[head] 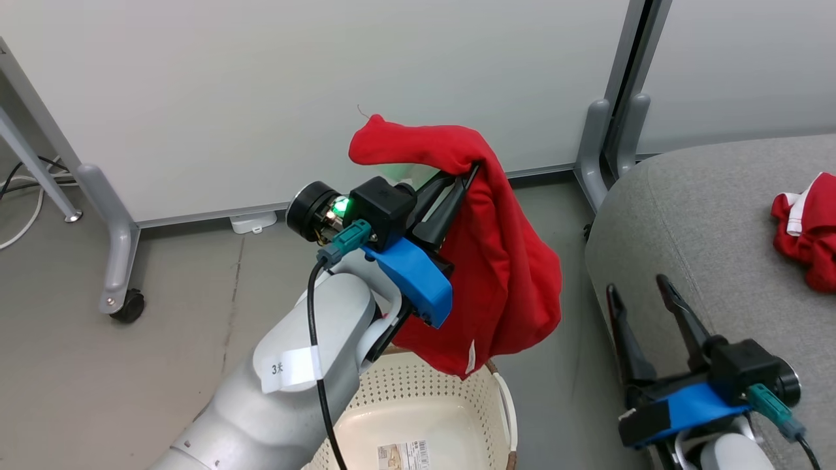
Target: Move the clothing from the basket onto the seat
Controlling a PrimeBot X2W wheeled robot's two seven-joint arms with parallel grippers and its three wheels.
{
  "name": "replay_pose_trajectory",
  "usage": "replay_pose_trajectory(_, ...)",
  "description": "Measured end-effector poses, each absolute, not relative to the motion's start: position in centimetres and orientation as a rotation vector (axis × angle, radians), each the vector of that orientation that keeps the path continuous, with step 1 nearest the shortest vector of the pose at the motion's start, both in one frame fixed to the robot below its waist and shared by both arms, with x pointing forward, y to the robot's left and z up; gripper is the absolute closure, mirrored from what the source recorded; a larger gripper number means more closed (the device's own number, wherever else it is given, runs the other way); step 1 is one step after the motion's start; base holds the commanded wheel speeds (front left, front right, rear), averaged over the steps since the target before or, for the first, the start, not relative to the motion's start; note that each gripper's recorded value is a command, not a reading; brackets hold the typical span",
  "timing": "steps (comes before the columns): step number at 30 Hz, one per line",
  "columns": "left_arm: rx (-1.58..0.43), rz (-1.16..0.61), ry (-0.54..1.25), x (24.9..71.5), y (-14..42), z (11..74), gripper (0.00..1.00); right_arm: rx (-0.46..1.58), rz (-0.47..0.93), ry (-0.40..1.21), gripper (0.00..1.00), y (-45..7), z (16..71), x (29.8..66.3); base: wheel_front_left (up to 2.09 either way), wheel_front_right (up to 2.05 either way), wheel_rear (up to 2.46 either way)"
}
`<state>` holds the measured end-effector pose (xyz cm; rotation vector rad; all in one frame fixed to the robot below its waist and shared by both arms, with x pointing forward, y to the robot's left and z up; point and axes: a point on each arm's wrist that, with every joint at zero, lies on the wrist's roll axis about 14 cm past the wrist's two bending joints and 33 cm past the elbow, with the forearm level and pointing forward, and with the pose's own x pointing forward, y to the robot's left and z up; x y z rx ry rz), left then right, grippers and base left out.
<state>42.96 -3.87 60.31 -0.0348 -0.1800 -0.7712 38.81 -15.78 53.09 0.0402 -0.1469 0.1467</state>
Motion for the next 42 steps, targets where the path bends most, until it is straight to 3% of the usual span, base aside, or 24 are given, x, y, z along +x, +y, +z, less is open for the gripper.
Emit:
replay_pose_trajectory(15,-0.037,-0.766,-0.172,44.3,-3.6,59.7,1.00,-0.040,0.430,-0.216,0.00,-7.0,56.0,43.0,0.00,0.00,0.00)
replay_pose_trajectory(33,-0.025,-0.793,-0.151,44.2,-3.7,58.2,1.00,-0.131,0.543,-0.148,0.00,-2.6,54.6,47.6,0.00,0.00,0.00)
replay_pose_trajectory(34,-0.030,-0.793,-0.150,44.2,-3.8,58.2,1.00,-0.129,0.545,-0.142,0.55,-2.5,54.5,47.6,0.00,0.00,0.00)
replay_pose_trajectory(35,-0.029,-0.795,-0.151,44.1,-3.8,58.2,1.00,-0.127,0.547,-0.140,0.86,-2.4,54.5,47.7,0.00,0.00,0.00)
replay_pose_trajectory(36,-0.030,-0.797,-0.152,44.1,-3.8,58.3,1.00,-0.125,0.549,-0.137,1.00,-2.3,54.4,47.7,0.00,0.00,0.00)
replay_pose_trajectory(42,-0.032,-0.803,-0.152,43.9,-4.0,58.4,1.00,-0.118,0.554,-0.137,1.00,-2.1,54.6,47.6,0.00,0.00,0.00)
